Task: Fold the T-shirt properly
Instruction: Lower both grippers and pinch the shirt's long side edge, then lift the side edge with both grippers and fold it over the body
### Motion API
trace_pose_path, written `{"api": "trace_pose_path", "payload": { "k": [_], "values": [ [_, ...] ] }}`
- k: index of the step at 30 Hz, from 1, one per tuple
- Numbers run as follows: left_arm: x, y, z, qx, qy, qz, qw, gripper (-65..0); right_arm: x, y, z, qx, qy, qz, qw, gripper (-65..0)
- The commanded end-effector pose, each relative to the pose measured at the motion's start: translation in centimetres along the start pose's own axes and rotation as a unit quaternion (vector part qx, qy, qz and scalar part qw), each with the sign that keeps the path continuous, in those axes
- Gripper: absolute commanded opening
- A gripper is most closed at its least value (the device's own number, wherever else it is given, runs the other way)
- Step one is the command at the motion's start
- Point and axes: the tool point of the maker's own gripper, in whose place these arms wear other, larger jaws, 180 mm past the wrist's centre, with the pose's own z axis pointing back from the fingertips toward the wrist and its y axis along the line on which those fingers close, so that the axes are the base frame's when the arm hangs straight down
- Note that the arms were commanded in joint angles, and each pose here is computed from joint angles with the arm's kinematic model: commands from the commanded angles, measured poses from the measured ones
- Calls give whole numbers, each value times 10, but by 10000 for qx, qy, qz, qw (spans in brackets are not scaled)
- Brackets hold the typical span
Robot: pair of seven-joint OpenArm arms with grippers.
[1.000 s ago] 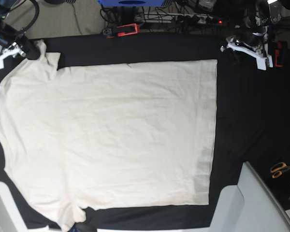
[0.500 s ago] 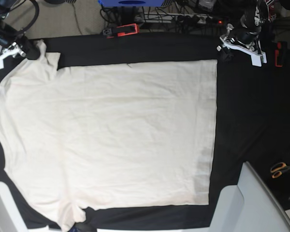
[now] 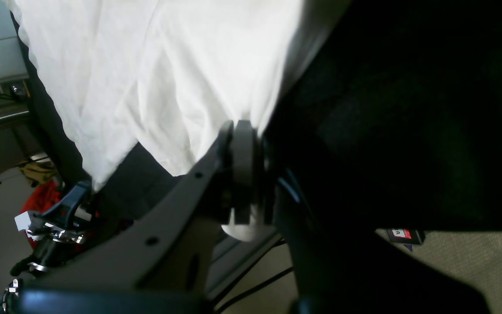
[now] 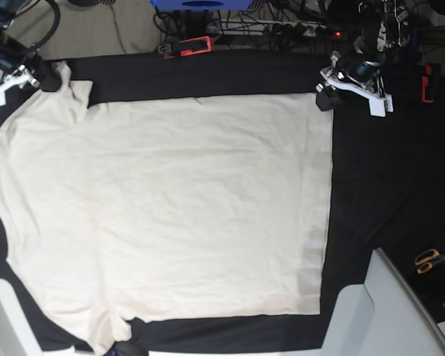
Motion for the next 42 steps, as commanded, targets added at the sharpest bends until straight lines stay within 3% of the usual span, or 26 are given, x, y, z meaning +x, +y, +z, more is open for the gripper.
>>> {"api": "trace_pose_path", "payload": {
  "k": [1, 11, 13, 16, 17, 32, 38, 42],
  "values": [
    [-10, 1, -1, 52, 212, -25, 9998, -418, 7, -4, 6, -96, -14, 107, 9999, -609],
    [-16, -9, -8, -68, 296, -56, 9995, -425, 6, -4, 6, -113, 1, 112, 9999, -609],
    [-15, -8, -8, -63, 291, -54, 9995, -474, 6, -4, 6, -113, -7, 113, 9999, -609],
    [-15, -8, -8, -63, 291, -54, 9995, -627, 7, -4, 6, -112, -15, 113, 9999, -609],
    [-16, -9, -8, -68, 296, -56, 9995, -650, 7, -4, 6, -112, -15, 113, 9999, -609],
    [-11, -13, -8, -105, 262, -112, 9995, -650, 14, 1, 4, -72, -97, 167, 9998, -611],
    [3, -39, -6, -386, 87, -378, 9985, -650, 47, 17, 23, -232, -463, 815, 9953, -611],
    [10, -45, -5, -450, 3, -428, 9981, -650, 56, 22, 29, -269, -568, 979, 9932, -611]
  ]
}}
